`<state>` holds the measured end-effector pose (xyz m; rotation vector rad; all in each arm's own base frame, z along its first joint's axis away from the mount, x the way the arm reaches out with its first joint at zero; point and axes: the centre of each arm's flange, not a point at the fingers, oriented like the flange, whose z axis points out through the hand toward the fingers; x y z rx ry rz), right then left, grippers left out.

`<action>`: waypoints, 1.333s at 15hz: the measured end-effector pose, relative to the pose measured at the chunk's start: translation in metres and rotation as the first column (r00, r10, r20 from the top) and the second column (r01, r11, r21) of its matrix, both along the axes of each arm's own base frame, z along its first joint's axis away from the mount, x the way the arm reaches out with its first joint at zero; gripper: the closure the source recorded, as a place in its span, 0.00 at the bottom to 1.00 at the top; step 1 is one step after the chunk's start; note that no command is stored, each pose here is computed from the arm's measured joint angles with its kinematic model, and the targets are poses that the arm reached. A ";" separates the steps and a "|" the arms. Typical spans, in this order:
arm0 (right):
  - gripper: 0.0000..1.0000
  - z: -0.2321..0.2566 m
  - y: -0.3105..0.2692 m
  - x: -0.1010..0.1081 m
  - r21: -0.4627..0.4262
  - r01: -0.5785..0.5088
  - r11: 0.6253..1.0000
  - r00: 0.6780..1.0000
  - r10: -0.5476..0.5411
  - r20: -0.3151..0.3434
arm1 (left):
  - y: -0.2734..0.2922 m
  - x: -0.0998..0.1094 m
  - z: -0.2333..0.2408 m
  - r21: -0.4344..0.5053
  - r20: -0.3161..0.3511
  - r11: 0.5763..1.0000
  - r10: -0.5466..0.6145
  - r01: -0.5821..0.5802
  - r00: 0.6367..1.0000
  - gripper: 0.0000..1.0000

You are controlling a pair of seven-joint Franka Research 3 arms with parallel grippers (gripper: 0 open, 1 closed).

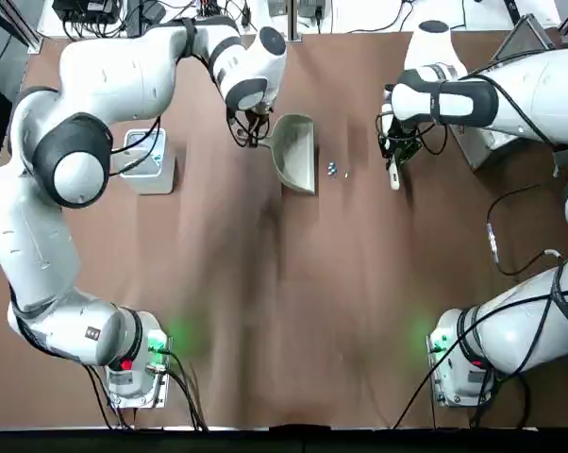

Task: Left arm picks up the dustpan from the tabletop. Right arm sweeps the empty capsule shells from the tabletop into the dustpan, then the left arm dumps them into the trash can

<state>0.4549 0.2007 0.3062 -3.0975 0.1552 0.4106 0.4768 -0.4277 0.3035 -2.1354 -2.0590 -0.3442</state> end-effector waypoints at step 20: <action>0.74 -0.068 0.097 -0.030 -0.044 -0.038 0.998 0.990 0.031 -0.136 | -0.033 -0.008 -0.040 0.001 -0.048 0.998 -0.057 0.058 0.997 0.67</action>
